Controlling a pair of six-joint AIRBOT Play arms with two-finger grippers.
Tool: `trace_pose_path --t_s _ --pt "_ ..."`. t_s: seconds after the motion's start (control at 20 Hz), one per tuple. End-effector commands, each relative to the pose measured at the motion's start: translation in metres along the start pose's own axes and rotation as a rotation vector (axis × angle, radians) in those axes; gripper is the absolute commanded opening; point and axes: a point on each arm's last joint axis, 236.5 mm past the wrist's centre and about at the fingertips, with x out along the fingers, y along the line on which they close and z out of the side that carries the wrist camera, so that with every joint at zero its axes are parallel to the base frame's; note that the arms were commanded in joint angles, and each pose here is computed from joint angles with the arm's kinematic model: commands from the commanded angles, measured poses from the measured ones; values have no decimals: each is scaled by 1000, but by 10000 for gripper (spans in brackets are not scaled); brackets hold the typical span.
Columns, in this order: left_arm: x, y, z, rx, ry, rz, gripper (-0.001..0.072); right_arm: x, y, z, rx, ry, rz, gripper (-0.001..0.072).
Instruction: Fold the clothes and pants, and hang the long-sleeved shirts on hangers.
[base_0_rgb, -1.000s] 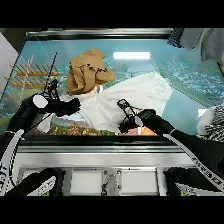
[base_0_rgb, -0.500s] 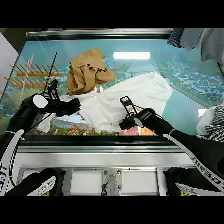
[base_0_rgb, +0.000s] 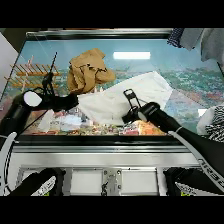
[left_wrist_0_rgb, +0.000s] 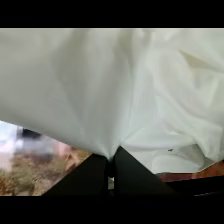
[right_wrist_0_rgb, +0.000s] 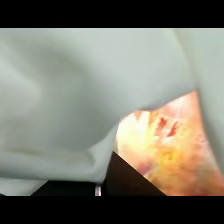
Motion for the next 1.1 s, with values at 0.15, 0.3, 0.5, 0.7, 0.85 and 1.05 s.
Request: trace_pose_path --t_s 0.15,0.3,0.5,0.7,0.85,1.05 --pt "-196 -164 41 277 -394 -341 17 -250 -68 64 2 -162 -89 16" --pt "-265 -209 15 391 -483 -467 17 -336 -66 71 32 -320 -77 16" --pt "-263 -204 -14 411 -418 -467 17 -347 -66 55 109 -302 -65 16" --pt "-166 -87 -28 287 -194 -76 17 -278 -42 31 86 -79 21 16" --pt "-98 -11 -49 144 -38 68 17 -206 -14 8 83 79 123 16" --pt "-40 39 -39 81 52 158 20 -150 -11 28 123 78 131 16"
